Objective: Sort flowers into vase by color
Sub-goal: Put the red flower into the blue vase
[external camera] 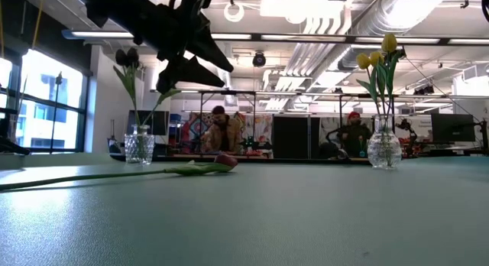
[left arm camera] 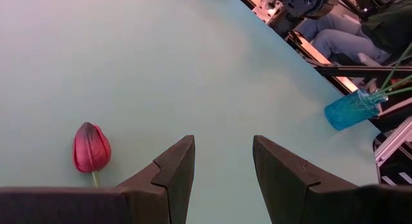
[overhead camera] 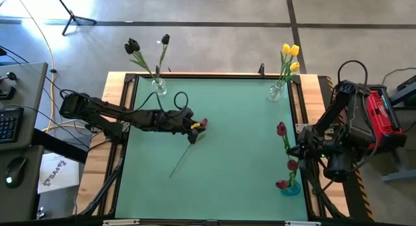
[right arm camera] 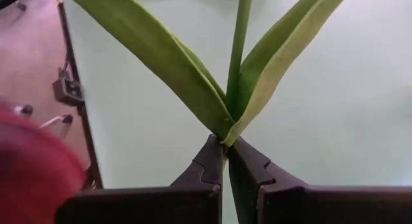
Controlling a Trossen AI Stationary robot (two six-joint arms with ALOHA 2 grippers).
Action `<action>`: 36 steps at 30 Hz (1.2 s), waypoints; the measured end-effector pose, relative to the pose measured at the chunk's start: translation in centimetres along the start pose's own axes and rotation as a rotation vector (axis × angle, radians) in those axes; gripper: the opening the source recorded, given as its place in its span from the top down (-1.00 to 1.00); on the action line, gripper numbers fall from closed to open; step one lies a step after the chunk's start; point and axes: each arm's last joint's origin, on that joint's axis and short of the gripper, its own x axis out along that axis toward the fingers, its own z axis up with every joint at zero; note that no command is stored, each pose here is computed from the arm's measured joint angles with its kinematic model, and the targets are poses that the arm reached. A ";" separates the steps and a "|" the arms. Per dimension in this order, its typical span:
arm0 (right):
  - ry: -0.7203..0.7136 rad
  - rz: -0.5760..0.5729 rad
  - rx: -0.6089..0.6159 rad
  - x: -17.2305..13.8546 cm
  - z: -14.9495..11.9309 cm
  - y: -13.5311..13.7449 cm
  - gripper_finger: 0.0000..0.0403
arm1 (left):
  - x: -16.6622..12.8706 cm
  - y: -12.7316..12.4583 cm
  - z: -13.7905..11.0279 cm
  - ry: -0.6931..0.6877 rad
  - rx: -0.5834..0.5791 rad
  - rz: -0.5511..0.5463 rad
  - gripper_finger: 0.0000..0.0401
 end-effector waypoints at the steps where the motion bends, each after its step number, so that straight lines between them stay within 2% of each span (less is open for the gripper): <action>1: 0.008 0.012 -0.002 0.0 -0.1 0.1 1.00 | 0.0 -0.1 -0.1 0.001 -0.002 -0.002 0.27; 13: 0.090 0.137 -0.011 -1.2 -1.7 0.9 1.00 | -0.1 -0.2 -0.2 0.005 0.001 -0.007 0.27; 17: 0.158 0.165 0.018 -1.5 -2.2 1.1 1.00 | -0.1 -0.2 -0.3 0.014 0.003 0.001 0.27; 20: 0.229 0.207 0.049 -1.9 -2.7 1.4 0.97 | 0.0 0.3 -0.7 0.052 0.017 0.049 0.27; 23: 0.305 0.234 0.101 -2.2 -3.2 1.7 0.84 | 0.2 0.8 -1.5 0.115 0.038 0.113 0.27; 28: 0.395 0.272 0.183 -2.7 -3.5 2.0 0.46 | 1.6 1.4 -2.9 0.180 0.030 0.157 0.27; 32: 0.391 0.324 0.247 -3.2 -3.3 2.0 0.18 | 3.1 2.1 -4.4 0.235 -0.009 0.212 0.27; 36: 0.328 0.398 0.296 -3.6 -2.6 1.9 0.05 | 4.7 3.4 -5.6 0.278 -0.029 0.295 0.27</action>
